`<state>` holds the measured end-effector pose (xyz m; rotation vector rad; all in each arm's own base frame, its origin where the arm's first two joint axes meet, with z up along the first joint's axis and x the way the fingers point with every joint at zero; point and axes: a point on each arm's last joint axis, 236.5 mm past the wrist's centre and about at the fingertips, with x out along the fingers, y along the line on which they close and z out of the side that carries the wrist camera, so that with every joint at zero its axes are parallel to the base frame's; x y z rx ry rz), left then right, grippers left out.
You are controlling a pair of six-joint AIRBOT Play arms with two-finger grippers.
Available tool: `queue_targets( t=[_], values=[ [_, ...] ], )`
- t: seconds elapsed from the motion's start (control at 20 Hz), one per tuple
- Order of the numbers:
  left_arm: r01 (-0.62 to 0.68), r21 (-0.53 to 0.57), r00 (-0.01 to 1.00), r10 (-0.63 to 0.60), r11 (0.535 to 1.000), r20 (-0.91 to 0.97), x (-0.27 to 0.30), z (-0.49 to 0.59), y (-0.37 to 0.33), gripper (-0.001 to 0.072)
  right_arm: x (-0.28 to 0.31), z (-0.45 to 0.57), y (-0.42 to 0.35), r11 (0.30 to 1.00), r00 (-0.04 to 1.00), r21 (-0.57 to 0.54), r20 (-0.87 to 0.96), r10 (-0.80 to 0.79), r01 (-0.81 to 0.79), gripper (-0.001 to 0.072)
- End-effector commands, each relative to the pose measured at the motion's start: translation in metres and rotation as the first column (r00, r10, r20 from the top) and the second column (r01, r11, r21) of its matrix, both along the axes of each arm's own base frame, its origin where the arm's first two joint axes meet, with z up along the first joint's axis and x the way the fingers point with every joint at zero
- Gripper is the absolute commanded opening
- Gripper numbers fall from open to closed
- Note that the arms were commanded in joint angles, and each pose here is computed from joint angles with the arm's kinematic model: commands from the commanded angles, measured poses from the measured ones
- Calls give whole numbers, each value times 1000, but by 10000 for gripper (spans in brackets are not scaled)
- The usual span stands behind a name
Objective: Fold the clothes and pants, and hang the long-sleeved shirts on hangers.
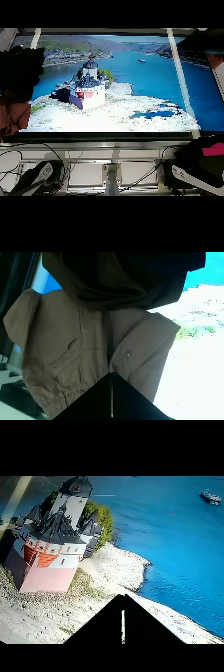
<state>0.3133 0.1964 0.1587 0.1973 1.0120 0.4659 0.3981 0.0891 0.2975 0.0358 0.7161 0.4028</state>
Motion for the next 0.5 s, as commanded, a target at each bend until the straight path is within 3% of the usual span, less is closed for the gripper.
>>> queue_targets(
  t=[0.0,0.1,0.15,0.25,0.45],
  values=[
    [-7,-1,1000,7,1000,-27,-2,-6,2,28,0,0,0,1000,1000,0,0,1,-1,12],
    [-21,-11,998,20,1000,-63,-6,-14,3,45,0,0,0,1000,1000,0,0,1,-1,12],
    [-51,-12,995,49,999,-90,-12,-18,7,160,0,0,0,1000,1000,0,0,1,-1,12],
    [-168,-14,976,164,986,-145,-28,-30,20,611,0,0,0,1000,1000,0,0,1,-1,12],
    [-376,-67,908,353,924,-226,-61,-66,44,626,0,0,0,1000,1000,0,-1,1,-1,12]
  ],
)
